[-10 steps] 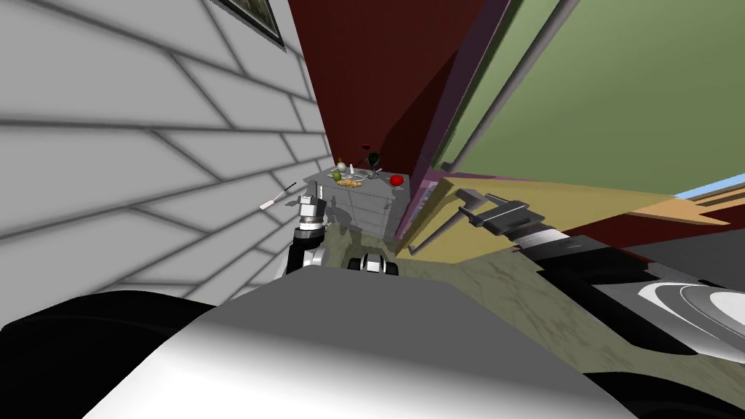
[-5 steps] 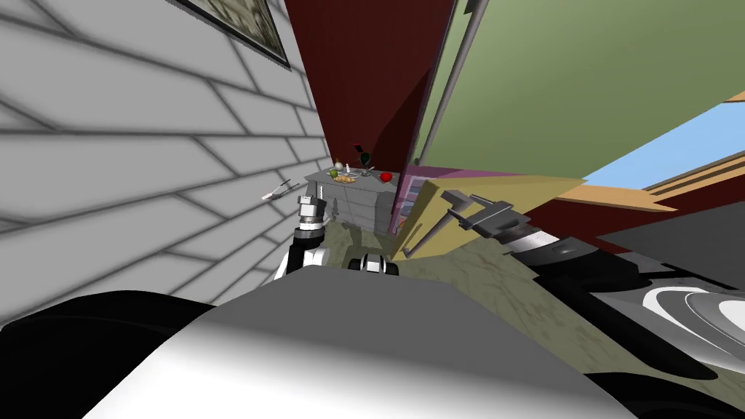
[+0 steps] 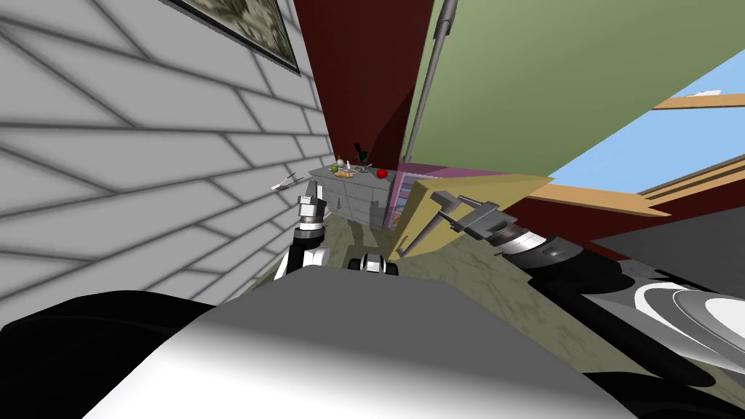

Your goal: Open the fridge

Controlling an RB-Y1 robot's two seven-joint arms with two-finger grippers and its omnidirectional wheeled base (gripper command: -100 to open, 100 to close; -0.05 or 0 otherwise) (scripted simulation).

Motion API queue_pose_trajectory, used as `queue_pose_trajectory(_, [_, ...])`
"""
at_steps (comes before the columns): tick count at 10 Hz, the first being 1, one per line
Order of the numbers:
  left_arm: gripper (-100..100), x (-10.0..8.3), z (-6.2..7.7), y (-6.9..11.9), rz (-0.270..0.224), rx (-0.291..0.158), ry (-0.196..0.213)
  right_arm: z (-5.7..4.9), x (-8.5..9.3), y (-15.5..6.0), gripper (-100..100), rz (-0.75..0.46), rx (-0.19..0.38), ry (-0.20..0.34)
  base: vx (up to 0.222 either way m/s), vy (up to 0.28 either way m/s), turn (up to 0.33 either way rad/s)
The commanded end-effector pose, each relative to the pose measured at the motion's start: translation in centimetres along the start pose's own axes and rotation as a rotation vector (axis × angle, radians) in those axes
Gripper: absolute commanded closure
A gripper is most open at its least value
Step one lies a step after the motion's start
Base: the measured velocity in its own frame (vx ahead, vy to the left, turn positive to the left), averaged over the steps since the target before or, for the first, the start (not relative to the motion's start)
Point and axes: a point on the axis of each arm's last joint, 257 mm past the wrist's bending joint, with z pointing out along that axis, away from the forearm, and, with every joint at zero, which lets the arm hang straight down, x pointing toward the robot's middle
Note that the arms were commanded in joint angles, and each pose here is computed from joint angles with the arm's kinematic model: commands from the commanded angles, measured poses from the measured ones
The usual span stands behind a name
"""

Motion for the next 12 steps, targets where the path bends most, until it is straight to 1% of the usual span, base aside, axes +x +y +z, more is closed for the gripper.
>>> queue_pose_trajectory(1, [0, 0.0, 0.0, 0.0, 0.000, 0.000, 0.000, 0.3, -1.4, 1.5, 100, -0.005, -0.045, -0.041, -0.244, -0.244, 0.181])
queue_pose_trajectory(2, [0, 0.0, 0.0, 0.0, 0.000, 0.000, 0.000, 0.4, -2.0, 2.2, 100, -0.006, -0.066, -0.060, -0.240, -0.225, 0.142])
queue_pose_trajectory(3, [0, 0.0, 0.0, 0.0, 0.000, 0.000, 0.000, 0.4, -2.0, 2.2, 100, -0.006, -0.066, -0.060, -0.174, -0.193, 0.029])
queue_pose_trajectory(5, [0, 0.0, 0.0, 0.0, 0.000, 0.000, 0.000, 0.6, -3.3, 3.7, 100, -0.008, -0.108, -0.096, -0.174, -0.212, 0.082])
queue_pose_trajectory(6, [0, 0.0, 0.0, 0.0, 0.000, 0.000, 0.000, 0.6, -2.9, 3.2, 100, -0.007, -0.092, -0.086, -0.093, -0.099, 0.042])
queue_pose_trajectory(8, [0, 0.0, 0.0, 0.0, 0.000, 0.000, 0.000, 0.7, -4.0, 4.4, 100, -0.008, -0.137, -0.124, -0.108, -0.162, 0.139])
queue_pose_trajectory(9, [0, 0.0, 0.0, 0.0, 0.000, 0.000, 0.000, 0.7, -4.0, 4.4, 100, -0.008, -0.137, -0.124, -0.116, -0.211, 0.080])
queue_pose_trajectory(11, [0, 0.0, 0.0, 0.0, 0.000, 0.000, 0.000, 0.7, -4.8, 5.4, 100, -0.008, -0.175, -0.156, -0.183, -0.224, 0.152])
queue_pose_trajectory(12, [0, 0.0, 0.0, 0.0, 0.000, 0.000, 0.000, 0.7, -4.8, 5.4, 100, -0.008, -0.175, -0.156, -0.164, -0.158, 0.111])
